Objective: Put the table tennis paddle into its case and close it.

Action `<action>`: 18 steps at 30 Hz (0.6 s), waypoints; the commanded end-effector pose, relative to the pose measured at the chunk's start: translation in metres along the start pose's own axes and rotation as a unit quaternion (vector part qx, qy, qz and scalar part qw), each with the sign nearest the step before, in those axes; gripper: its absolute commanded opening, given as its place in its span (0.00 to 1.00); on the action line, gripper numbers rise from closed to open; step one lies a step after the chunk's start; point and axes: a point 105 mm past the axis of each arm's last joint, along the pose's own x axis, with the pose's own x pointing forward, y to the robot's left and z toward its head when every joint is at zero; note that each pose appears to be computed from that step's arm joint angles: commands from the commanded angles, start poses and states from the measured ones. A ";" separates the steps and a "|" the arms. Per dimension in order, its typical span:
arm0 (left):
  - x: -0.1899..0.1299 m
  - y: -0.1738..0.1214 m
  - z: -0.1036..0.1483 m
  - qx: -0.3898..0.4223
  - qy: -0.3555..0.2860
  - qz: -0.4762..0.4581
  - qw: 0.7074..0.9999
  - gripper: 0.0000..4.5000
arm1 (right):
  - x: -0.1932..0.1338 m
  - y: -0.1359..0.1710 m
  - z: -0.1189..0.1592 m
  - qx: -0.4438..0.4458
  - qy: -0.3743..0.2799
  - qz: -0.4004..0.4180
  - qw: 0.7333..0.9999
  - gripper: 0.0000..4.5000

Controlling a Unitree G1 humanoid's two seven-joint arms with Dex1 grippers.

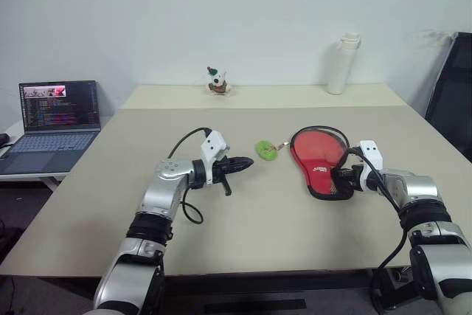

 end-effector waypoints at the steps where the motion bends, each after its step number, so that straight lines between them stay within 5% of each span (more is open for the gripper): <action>1: -0.014 -0.012 0.008 -0.002 -0.009 -0.038 0.999 0.00 | 0.010 0.037 0.002 0.017 0.006 0.074 0.997 0.01; 8: -0.050 -0.034 -0.005 -0.037 0.031 -0.082 0.995 0.00 | 0.004 0.102 0.008 0.013 0.000 0.164 0.986 0.01; 18: -0.069 -0.059 -0.017 -0.066 0.060 -0.125 0.988 0.00 | -0.031 0.148 -0.040 0.020 0.042 0.197 0.979 0.01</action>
